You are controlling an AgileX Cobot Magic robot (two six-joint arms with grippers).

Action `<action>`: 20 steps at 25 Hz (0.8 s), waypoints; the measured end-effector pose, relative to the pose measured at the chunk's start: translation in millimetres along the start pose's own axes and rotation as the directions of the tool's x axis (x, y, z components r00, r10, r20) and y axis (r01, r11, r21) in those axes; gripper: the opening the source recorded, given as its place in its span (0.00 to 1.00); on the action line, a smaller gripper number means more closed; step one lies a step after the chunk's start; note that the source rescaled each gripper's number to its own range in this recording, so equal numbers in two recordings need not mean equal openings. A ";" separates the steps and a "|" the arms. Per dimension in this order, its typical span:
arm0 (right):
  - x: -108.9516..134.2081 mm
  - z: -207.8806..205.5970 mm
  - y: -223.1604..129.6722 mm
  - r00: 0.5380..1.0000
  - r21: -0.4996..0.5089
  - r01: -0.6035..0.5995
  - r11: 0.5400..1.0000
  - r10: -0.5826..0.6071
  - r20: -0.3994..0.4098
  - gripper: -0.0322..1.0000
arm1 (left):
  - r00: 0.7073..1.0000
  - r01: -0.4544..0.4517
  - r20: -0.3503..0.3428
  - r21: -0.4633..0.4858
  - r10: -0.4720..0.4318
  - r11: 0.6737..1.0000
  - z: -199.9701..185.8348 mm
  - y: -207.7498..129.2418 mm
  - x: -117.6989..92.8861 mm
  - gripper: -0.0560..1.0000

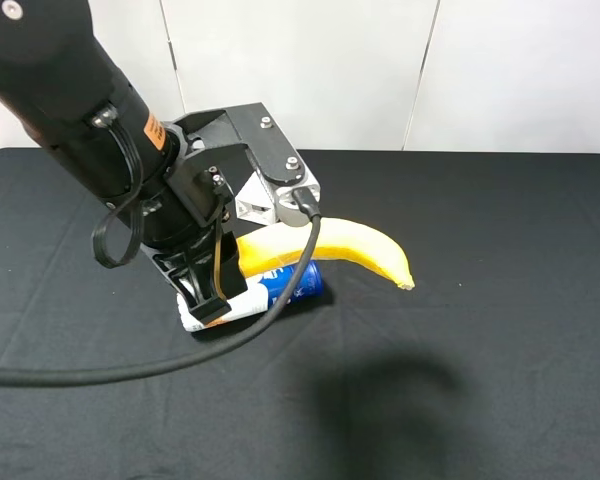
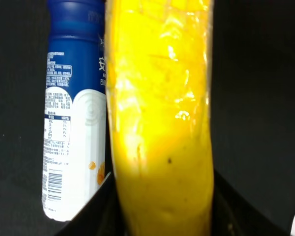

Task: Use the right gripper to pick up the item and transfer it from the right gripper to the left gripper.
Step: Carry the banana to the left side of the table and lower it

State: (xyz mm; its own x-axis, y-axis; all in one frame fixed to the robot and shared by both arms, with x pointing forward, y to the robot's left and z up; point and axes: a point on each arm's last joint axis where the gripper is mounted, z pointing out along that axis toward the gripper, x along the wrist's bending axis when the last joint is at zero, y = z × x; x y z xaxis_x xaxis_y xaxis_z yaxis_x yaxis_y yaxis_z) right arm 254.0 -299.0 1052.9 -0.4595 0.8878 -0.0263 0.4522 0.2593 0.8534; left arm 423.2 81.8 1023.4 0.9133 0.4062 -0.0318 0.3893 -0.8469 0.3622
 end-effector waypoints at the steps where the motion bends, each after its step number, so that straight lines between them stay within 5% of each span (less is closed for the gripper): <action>1: 0.0 0.0 0.0 1.000 0.000 0.000 1.000 0.000 0.000 1.00 | 1.000 0.000 0.000 0.000 0.000 1.000 0.0 0.0 0.0 0.05; 12: -0.2 -0.1 -0.1 1.000 0.000 -0.007 1.000 0.007 0.013 1.00 | 1.000 0.000 -0.001 -0.002 0.000 1.000 0.0 0.2 0.1 0.05; 20: -1.7 -11.2 -6.6 0.964 -0.080 -0.126 0.989 0.141 0.226 1.00 | 1.000 0.000 -0.003 -0.006 0.000 1.000 0.0 0.6 0.2 0.05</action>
State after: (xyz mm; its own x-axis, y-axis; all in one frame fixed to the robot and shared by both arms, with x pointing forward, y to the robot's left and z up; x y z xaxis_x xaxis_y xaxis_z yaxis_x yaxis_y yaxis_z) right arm 243.3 -306.5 1053.1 -0.2064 0.9782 -0.0226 0.4436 0.1141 0.8889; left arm 423.6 81.5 1023.6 0.9129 0.4071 -0.0292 0.3885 -0.8448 0.3678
